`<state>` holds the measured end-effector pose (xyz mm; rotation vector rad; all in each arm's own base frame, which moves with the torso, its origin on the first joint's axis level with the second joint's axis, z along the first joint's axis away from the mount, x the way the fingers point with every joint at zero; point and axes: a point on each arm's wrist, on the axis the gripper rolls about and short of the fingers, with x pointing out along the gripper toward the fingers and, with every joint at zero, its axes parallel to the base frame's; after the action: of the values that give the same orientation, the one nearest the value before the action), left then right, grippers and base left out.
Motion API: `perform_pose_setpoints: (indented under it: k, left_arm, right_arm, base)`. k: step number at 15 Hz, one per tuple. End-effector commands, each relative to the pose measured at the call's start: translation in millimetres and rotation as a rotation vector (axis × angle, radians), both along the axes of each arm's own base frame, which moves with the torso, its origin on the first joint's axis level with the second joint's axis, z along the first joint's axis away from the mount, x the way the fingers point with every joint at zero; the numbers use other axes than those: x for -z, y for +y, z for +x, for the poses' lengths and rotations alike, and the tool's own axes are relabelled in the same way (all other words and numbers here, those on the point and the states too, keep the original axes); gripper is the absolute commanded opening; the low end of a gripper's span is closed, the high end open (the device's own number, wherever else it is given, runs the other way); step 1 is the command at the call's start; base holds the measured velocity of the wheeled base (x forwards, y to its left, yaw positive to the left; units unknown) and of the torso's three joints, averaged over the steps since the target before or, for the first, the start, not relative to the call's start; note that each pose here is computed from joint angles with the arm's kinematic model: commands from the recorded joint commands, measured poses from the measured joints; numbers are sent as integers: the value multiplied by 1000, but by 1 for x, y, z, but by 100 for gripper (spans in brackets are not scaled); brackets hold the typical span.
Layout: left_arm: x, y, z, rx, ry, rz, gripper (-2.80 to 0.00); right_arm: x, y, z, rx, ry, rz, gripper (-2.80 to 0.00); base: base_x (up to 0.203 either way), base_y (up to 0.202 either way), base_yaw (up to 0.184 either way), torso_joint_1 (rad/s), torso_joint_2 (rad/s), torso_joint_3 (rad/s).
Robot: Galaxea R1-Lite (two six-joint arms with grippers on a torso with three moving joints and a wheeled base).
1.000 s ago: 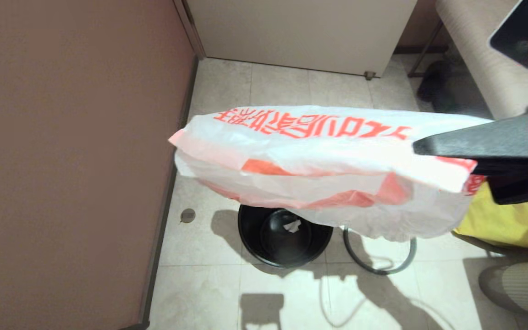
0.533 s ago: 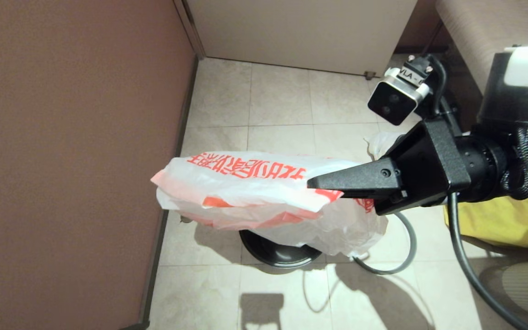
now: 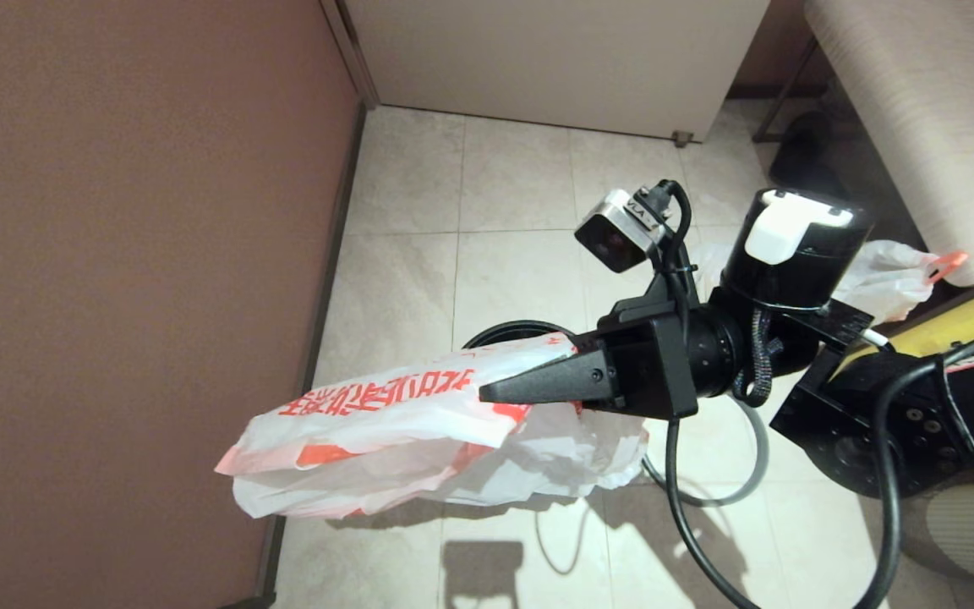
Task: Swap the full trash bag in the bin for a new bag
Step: Put the new garbage bag on the trash can
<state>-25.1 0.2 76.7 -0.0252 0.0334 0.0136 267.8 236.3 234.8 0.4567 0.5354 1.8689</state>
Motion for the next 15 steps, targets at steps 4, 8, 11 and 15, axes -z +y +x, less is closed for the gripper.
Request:
perform_pose_setpoints:
  k: [4, 8, 11, 15]
  left_arm:
    - [0, 0, 0, -2, 1, -1, -280]
    - [0, 0, 0, -2, 2, -1, -280]
    - [0, 0, 0, -1, 0, -1, -280]
    - [0, 0, 0, -1, 2, -1, -280]
  right_arm:
    - [25, 31, 16, -46, -2, 11, -280]
    - [44, 44, 30, -59, -102, 88, -280]
    - [58, 54, 52, -43, -212, 175, -280]
    - [79, 37, 93, 44, -220, 168, -280]
  base:
    - [0, 0, 0, 0, 0, 0]
    - [0, 0, 0, 0, 0, 0]
    - [0, 0, 0, 0, 0, 0]
    - [0, 0, 0, 0, 0, 0]
